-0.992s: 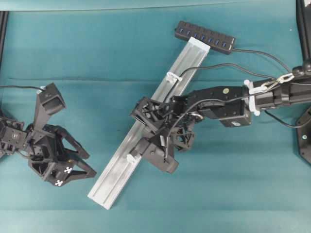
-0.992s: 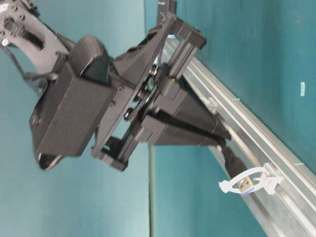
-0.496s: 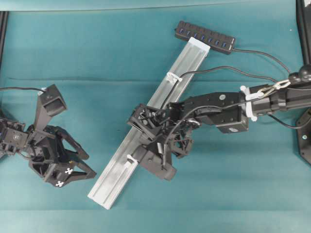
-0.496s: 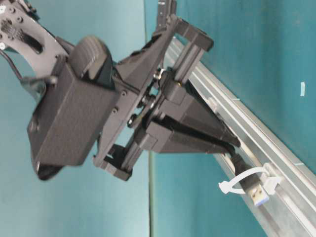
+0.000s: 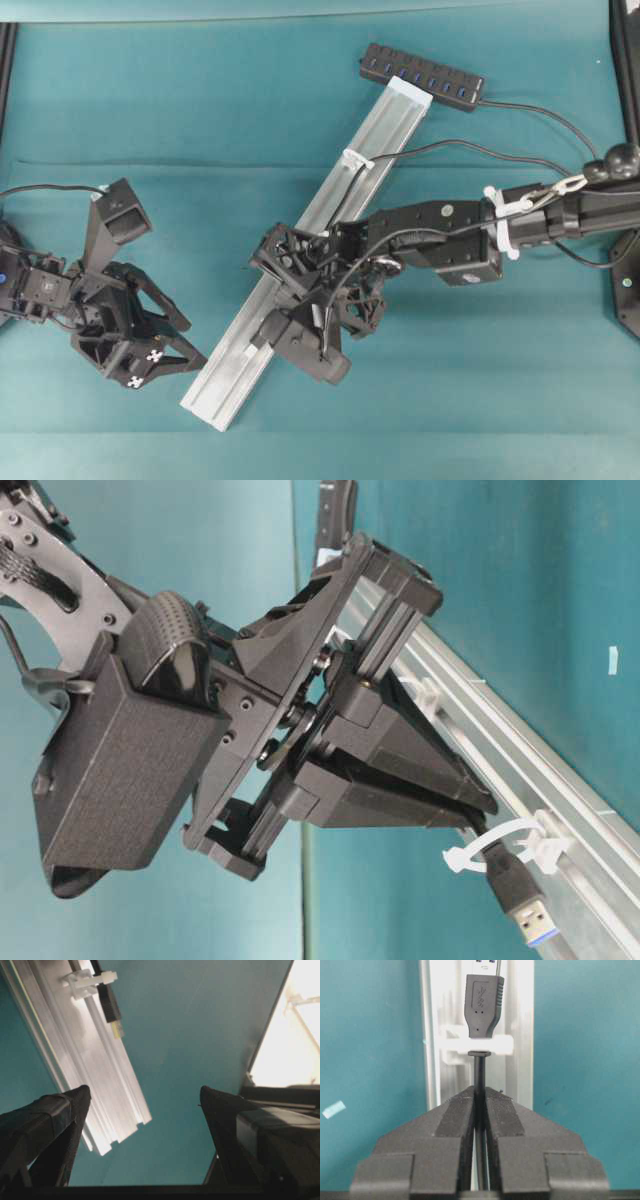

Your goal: Pass the USB cable through three rings with both arms.

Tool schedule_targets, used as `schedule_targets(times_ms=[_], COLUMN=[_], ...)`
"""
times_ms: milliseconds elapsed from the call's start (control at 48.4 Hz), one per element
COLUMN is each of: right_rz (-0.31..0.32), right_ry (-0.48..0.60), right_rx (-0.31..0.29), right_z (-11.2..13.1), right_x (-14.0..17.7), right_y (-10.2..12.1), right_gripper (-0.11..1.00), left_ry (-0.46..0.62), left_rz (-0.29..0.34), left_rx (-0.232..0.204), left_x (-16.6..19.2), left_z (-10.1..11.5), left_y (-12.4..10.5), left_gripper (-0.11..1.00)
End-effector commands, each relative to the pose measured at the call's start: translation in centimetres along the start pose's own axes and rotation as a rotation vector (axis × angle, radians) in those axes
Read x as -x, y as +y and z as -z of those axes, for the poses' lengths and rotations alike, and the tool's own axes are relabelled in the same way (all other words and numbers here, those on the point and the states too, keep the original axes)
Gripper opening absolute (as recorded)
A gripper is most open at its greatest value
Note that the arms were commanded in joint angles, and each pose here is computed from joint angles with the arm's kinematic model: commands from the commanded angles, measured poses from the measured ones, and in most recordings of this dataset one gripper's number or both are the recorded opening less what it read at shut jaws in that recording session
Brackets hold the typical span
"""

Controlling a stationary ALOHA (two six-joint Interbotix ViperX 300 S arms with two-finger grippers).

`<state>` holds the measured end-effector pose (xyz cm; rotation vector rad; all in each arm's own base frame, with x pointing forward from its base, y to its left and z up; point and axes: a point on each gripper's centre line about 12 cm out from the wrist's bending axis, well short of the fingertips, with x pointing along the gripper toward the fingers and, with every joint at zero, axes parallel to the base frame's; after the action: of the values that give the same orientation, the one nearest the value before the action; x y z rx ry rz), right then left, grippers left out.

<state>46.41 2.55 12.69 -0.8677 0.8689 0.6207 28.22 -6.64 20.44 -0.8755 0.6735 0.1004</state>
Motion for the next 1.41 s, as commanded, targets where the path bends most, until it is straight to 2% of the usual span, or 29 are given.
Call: schedule_targets(times_ms=[0, 124, 269, 434, 662, 910, 1013, 1385], right_rz=[0.0, 0.002, 0.009, 0.011, 0.006, 0.006, 0.007, 0.005], right_ry=[-0.008, -0.017, -0.026, -0.026, -0.025, -0.027, -0.026, -0.026], right_rx=[-0.007, -0.015, -0.056, -0.085, -0.076, -0.075, -0.075, -0.076], right_z=[-0.5, -0.9, -1.1, -1.0, -1.1, -1.2, -1.2, -1.2], right_x=[-0.2, -0.3, -0.2, -0.2, -0.2, -0.1, -0.1, -0.1], right_y=[0.1, -0.1, -0.3, -0.5, -0.3, -0.3, -0.3, -0.3], right_gripper=[0.06, 0.06, 0.06, 0.06, 0.06, 0.06, 0.06, 0.06], left_ry=[-0.015, -0.02, -0.031, -0.009, 0.007, -0.004, -0.012, -0.037], left_rz=[0.027, 0.035, 0.046, 0.011, -0.014, -0.053, -0.067, -0.041], left_rx=[-0.005, -0.005, -0.001, 0.0, -0.001, 0.006, -0.009, -0.016], left_x=[0.2, 0.1, -0.6, -3.0, -6.4, -7.1, -7.2, -8.6], left_z=[-0.4, -0.5, -0.8, -0.7, -0.3, -1.0, -1.3, -1.6], left_y=[-0.8, -0.9, -1.2, -0.9, -0.2, 1.3, 1.9, 2.1], left_gripper=[0.95, 0.95, 0.95, 0.95, 0.95, 0.95, 0.95, 0.95])
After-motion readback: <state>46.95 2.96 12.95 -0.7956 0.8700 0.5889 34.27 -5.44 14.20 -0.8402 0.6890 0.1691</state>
